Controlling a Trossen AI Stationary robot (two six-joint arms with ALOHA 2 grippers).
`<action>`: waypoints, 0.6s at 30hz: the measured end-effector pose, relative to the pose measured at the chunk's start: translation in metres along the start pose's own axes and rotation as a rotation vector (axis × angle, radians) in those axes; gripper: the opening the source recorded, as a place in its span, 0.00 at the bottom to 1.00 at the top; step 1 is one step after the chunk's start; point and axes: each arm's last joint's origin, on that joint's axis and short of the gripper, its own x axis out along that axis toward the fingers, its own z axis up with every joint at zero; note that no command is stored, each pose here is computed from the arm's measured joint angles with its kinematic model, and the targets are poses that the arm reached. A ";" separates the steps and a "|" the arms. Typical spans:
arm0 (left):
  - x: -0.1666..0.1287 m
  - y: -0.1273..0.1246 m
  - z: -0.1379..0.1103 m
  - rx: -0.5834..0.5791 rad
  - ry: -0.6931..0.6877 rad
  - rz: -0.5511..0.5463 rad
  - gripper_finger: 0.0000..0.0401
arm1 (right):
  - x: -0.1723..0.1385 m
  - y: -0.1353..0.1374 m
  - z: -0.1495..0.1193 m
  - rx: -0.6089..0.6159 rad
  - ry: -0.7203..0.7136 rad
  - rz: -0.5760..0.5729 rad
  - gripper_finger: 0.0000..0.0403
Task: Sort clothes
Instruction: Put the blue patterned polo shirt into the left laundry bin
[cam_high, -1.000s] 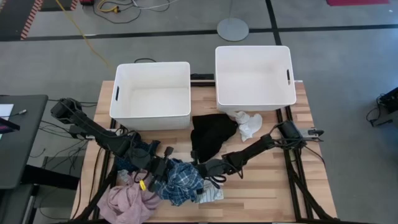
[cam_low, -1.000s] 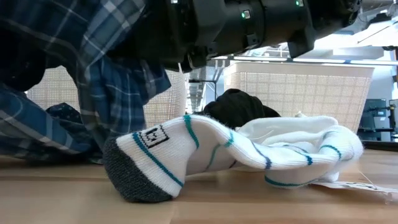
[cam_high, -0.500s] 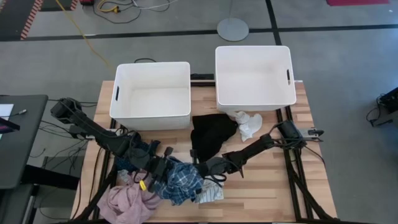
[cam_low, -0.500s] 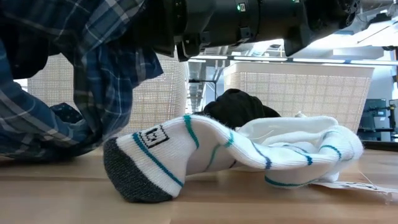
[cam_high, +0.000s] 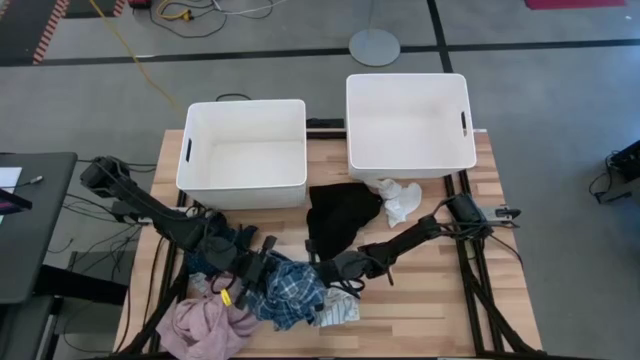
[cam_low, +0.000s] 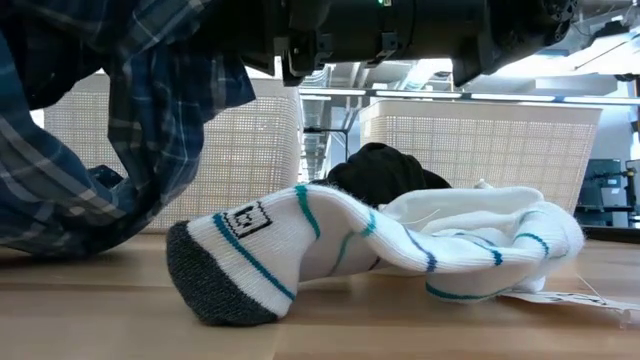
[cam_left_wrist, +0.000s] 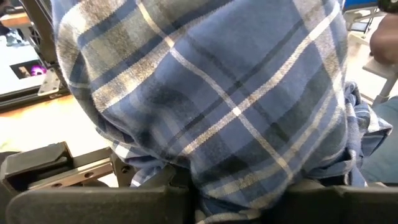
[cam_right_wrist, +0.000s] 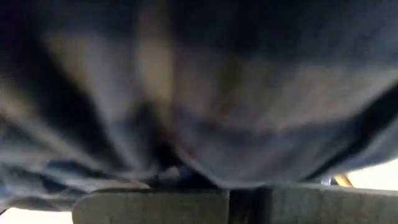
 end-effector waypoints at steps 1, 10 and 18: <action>-0.001 0.000 0.001 0.000 -0.005 0.000 0.20 | 0.000 0.000 0.001 0.001 -0.005 0.000 0.01; -0.005 0.001 0.005 0.005 -0.026 0.002 0.20 | -0.001 -0.001 0.007 -0.017 -0.040 -0.004 0.01; -0.007 0.001 0.007 0.011 -0.038 0.001 0.20 | 0.000 -0.002 0.015 -0.040 -0.061 -0.008 0.01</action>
